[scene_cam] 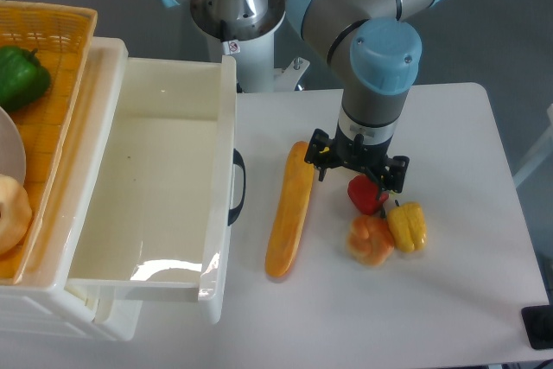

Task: Pick up the long bread
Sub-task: 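Lift the gripper up from the peppers and move toward the long bread, then move the open gripper over the long yellow bread and lower it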

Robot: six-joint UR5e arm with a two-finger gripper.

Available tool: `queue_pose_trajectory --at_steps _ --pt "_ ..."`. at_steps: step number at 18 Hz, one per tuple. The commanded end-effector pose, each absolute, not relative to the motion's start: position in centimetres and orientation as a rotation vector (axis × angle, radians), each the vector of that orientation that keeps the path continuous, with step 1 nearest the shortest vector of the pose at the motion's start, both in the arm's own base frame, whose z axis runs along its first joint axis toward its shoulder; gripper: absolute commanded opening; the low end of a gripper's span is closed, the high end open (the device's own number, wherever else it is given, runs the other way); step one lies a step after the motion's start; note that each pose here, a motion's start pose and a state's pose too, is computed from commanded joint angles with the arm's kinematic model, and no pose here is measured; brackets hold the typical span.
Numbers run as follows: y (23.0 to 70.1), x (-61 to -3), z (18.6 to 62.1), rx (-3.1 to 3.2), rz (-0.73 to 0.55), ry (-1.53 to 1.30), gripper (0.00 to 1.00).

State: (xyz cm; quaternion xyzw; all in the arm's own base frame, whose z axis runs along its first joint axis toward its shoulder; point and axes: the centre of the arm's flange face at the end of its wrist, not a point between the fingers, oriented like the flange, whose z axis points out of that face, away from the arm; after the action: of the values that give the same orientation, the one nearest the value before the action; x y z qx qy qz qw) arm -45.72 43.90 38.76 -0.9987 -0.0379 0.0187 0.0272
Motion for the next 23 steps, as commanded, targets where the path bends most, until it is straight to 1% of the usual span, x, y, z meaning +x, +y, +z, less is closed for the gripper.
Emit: queue_pose_trajectory --at_steps 5,11,15,18,20,23 --pt "43.7 -45.7 38.4 -3.088 0.045 -0.125 1.00" --pt "43.7 -44.4 35.0 -3.103 -0.035 -0.117 1.00" --pt "44.1 -43.5 32.4 -3.065 0.024 -0.106 1.00" --pt "44.3 -43.4 31.9 -3.063 0.017 -0.165 1.00" --pt "44.4 -43.4 31.5 -3.060 -0.001 -0.188 1.00" --pt "44.8 -42.8 29.5 -3.071 -0.061 -0.188 1.00"
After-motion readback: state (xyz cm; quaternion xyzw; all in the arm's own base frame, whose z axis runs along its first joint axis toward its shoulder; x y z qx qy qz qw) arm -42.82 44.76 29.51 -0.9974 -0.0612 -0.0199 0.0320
